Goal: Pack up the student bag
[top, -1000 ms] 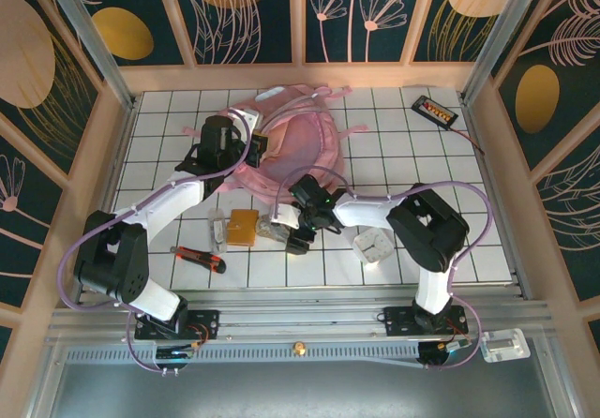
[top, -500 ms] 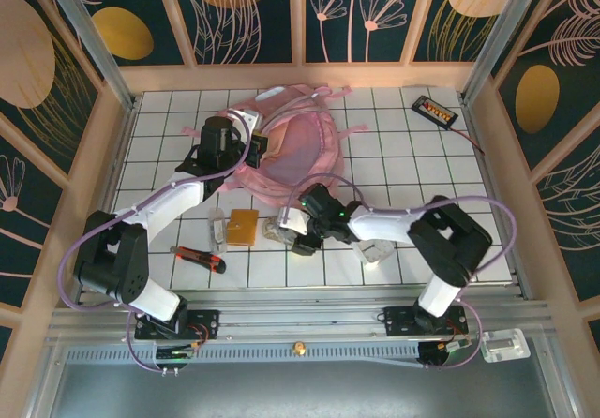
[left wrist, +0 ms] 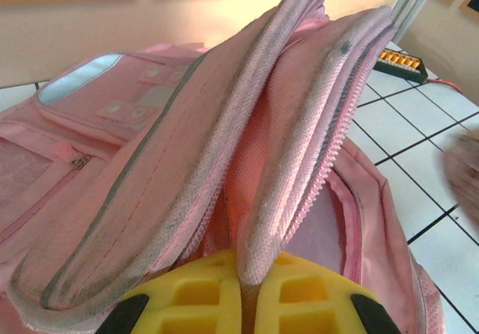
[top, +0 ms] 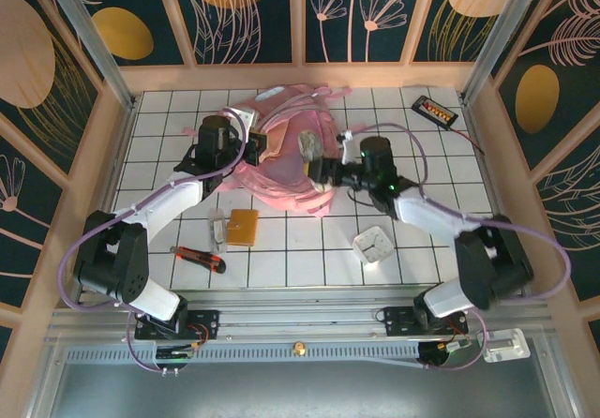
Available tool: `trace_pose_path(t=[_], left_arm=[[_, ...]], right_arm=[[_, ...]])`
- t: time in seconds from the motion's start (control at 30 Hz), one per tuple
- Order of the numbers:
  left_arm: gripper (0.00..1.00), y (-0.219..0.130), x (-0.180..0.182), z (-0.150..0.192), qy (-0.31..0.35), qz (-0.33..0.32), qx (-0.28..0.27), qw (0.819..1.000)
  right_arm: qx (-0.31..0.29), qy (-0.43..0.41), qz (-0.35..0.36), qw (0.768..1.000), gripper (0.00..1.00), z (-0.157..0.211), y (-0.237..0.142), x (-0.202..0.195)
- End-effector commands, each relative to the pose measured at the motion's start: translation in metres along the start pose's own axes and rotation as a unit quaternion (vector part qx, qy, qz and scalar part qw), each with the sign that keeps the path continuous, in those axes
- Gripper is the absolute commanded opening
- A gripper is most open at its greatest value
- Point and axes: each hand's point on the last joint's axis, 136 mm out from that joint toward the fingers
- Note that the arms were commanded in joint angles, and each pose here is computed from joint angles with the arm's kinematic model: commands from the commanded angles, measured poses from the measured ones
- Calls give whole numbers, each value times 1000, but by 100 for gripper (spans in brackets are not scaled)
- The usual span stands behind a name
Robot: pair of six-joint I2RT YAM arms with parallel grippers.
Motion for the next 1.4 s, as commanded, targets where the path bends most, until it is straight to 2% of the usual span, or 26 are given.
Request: trace_pose_path(t=[0.0, 0.13, 0.2, 0.23, 0.27, 0.33, 0.37, 0.5, 0.63, 0.73, 0.87, 0.9, 0.93, 0.97, 1.0, 1.03, 1.1, 1.23, 1.3, 1.37], left_arm=[[6, -10, -27, -43, 0, 55, -65, 996], [6, -7, -30, -45, -5, 66, -65, 996], [6, -5, -32, -46, -8, 72, -62, 995], [6, -4, -33, -46, -10, 76, -60, 995], [6, -2, -35, -46, -12, 80, -58, 995], [6, 0, -36, -47, -15, 83, -54, 995], [6, 1, -37, -47, -16, 83, -53, 995], [6, 2, -40, -51, -21, 89, -55, 994], [6, 7, -45, -48, -29, 94, -51, 994], [5, 12, -52, -43, -30, 98, -42, 994], [4, 29, -74, -30, -18, 108, -7, 994], [8, 33, -81, -26, -14, 111, 2, 994], [27, 39, -87, -20, -12, 116, 17, 993], [56, 45, -91, -13, -12, 114, 34, 993], [92, 53, -89, -2, -14, 111, 56, 992], [99, 53, -88, 4, -15, 107, 74, 991], [99, 44, -85, 11, -12, 94, 88, 992], [99, -1, -72, -6, -2, 44, 57, 997], [99, -18, -46, -13, -38, 2, 45, 998], [99, -31, -14, -15, -118, -9, 41, 992]], right_arm=[[14, 196, -21, 980, 47, -13, 29, -19], [-5, 304, -43, 952, 45, -20, 69, -47], [-8, 316, -39, 948, 46, -28, 91, -56], [-15, 315, -36, 948, 50, -35, 100, -58], [-18, 308, -39, 950, 61, -40, 109, -58], [-24, 292, -53, 955, 92, -54, 119, -52], [-27, 285, -59, 956, 99, -58, 118, -49], [-38, 263, -68, 962, 99, -54, 94, -40], [-45, 245, -40, 968, 99, -30, 47, -39], [-41, 223, 4, 974, 99, -8, 13, -41], [-59, 164, 99, 980, 99, 6, -36, -50], [-65, 152, 120, 979, 99, 7, -46, -52], [-70, 143, 141, 977, 99, 8, -58, -56], [-76, 133, 156, 976, 99, 7, -67, -58], [-81, 127, 170, 974, 99, 6, -75, -59], [-87, 119, 185, 972, 99, 3, -83, -60], [-92, 112, 201, 969, 99, 1, -94, -58], [-72, 130, 212, 966, 99, 12, -97, -59], [-46, 143, 216, 965, 99, 20, -88, -64], [-29, 155, 213, 964, 99, 20, -77, -69]])
Point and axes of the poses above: each hand's point on the last joint's axis, 136 mm out from that joint toward the fingers, its own y axis out along the fingers, its own x axis along the line the jaws close on, z = x × y, and after that the axes turned 7 degrees about -y, right-handed
